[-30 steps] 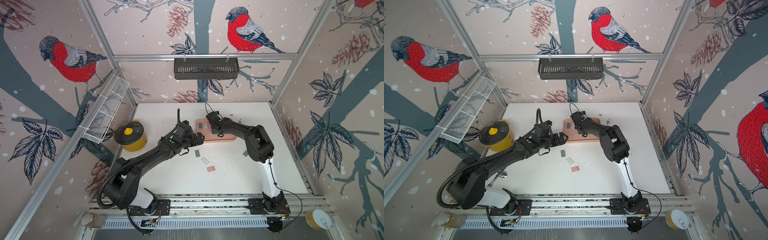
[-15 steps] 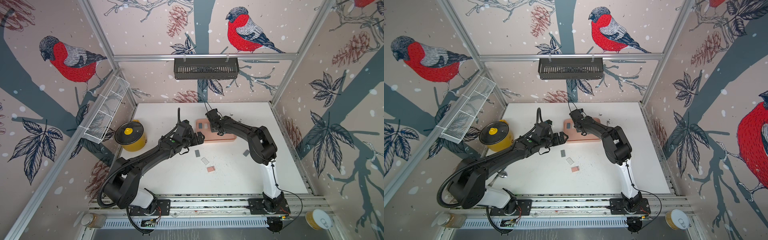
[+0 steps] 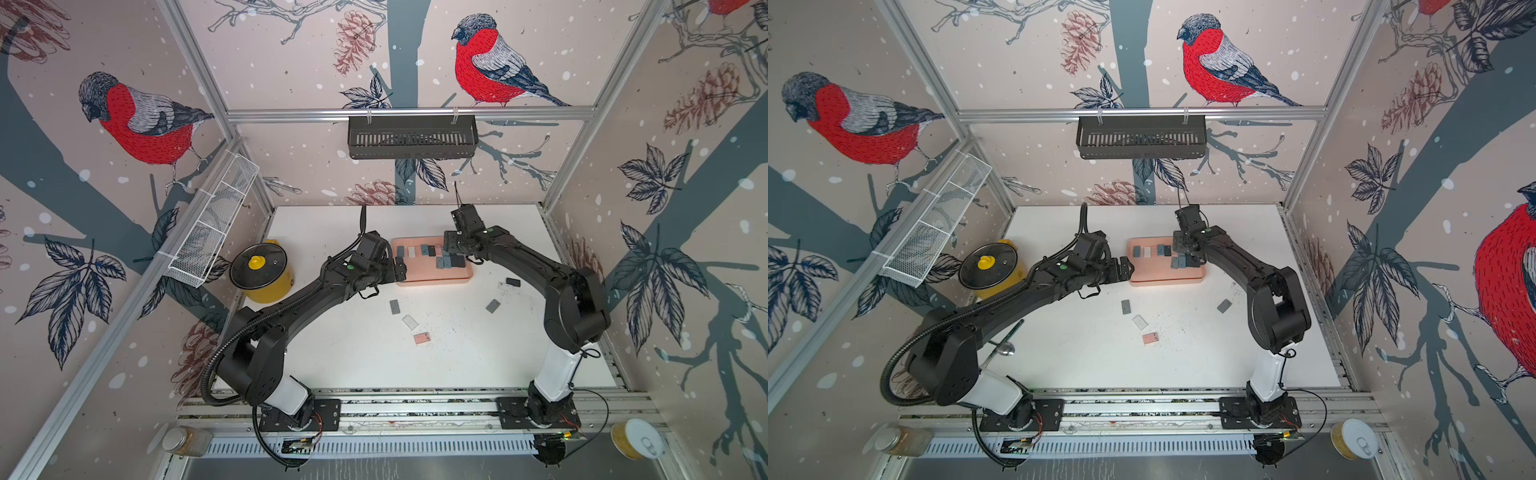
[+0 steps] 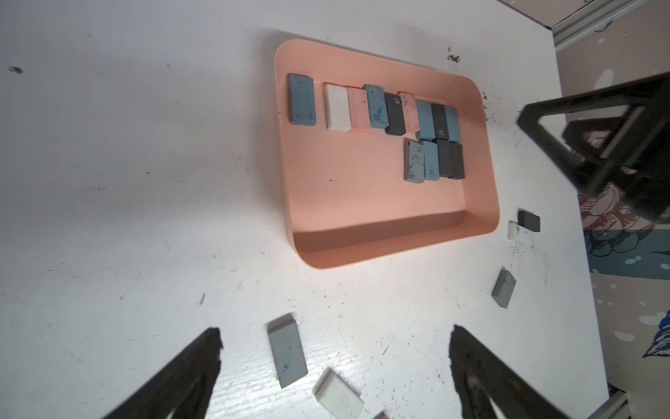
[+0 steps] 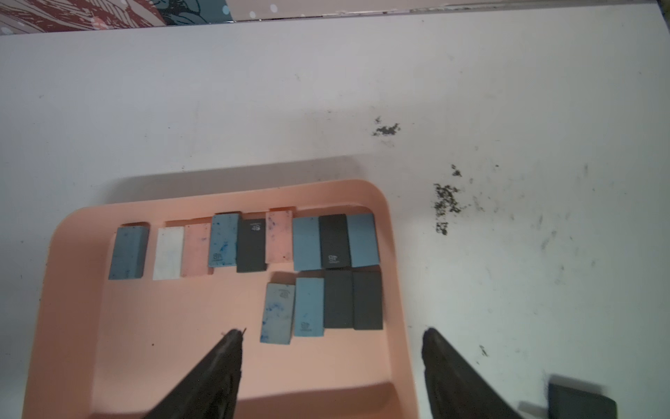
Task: Put the eraser in the storage box
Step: Place the eraser in the storage box, then pick up the eraser from the center of the board.
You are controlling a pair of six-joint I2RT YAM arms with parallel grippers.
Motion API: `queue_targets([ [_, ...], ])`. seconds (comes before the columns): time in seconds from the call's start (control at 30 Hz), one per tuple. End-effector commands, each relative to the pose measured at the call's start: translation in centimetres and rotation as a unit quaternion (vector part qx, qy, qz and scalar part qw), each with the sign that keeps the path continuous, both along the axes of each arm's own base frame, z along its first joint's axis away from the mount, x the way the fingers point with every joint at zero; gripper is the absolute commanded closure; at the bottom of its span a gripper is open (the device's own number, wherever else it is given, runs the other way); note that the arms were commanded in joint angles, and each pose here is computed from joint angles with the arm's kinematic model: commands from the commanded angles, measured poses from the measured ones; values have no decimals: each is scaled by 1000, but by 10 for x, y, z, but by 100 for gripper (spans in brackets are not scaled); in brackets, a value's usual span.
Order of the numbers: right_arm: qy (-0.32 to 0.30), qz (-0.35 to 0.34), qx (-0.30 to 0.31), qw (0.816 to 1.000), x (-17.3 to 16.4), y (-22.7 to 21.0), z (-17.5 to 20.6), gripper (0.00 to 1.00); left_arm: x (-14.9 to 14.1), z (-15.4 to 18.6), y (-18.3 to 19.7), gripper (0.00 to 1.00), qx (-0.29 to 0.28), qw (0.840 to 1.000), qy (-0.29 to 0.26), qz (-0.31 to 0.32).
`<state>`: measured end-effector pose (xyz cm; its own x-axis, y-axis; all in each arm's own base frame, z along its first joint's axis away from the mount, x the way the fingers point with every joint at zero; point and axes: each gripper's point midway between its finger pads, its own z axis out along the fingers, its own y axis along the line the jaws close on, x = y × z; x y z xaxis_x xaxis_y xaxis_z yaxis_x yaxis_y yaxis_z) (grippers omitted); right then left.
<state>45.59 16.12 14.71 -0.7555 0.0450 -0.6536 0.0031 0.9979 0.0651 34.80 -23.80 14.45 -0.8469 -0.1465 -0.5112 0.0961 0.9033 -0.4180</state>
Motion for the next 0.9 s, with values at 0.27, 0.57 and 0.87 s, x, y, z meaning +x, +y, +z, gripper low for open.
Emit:
queue_targets([
  [0.27,-10,-4,57,998,-35,-38,20,1,-26,-47,5,3,38,995,97,7],
  [0.57,24,26,99,994,-76,-23,4,1,-52,-73,-16,3,64,989,134,-1],
  [0.87,30,44,108,993,-104,-6,5,1,-58,-101,-14,4,83,983,166,12],
])
